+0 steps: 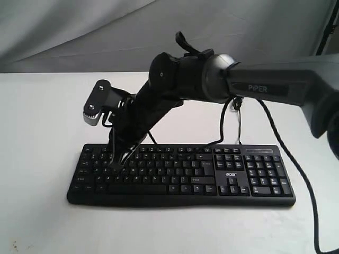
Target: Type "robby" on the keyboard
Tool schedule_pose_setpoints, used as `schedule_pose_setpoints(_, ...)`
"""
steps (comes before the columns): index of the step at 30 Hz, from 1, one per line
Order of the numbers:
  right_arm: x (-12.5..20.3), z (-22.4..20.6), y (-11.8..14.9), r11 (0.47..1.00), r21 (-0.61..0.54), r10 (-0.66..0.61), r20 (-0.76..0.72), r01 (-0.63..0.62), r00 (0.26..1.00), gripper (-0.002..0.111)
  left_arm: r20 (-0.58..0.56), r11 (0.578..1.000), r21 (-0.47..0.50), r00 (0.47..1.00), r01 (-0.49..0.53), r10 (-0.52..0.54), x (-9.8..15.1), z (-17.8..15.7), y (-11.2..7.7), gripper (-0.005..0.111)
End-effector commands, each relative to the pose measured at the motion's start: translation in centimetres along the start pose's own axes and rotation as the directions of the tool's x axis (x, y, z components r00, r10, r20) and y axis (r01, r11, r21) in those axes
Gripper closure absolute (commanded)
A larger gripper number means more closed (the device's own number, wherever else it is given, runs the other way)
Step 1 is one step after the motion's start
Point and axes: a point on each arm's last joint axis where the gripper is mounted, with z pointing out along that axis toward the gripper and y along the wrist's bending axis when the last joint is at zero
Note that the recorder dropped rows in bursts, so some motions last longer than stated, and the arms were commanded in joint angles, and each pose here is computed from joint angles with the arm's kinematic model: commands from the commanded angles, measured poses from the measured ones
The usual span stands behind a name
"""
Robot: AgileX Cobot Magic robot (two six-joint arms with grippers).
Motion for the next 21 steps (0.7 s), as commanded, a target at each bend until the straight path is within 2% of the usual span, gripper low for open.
schedule_pose_setpoints(1, 0.6, 0.5, -0.3, 0.999, -0.035, -0.002, 0.019, 0.003, 1.000, 0.108, 0.005, 1.000, 0.004, 1.000, -0.003, 0.003, 0.1, 0.0, 0.0, 0.107)
schedule_pose_setpoints(8, 1.2, 1.0, 0.1, 0.996, -0.078, -0.041, -0.021, 0.040, 0.999, 0.108, 0.005, 1.000, 0.004, 1.000, -0.003, 0.003, 0.1, 0.0, 0.0, 0.107)
schedule_pose_setpoints(21, 1.6, 1.8, -0.1, 0.996, -0.072, -0.058, -0.025, 0.056, 0.998, 0.108, 0.005, 1.000, 0.004, 1.000, -0.003, 0.003, 0.1, 0.0, 0.0, 0.107)
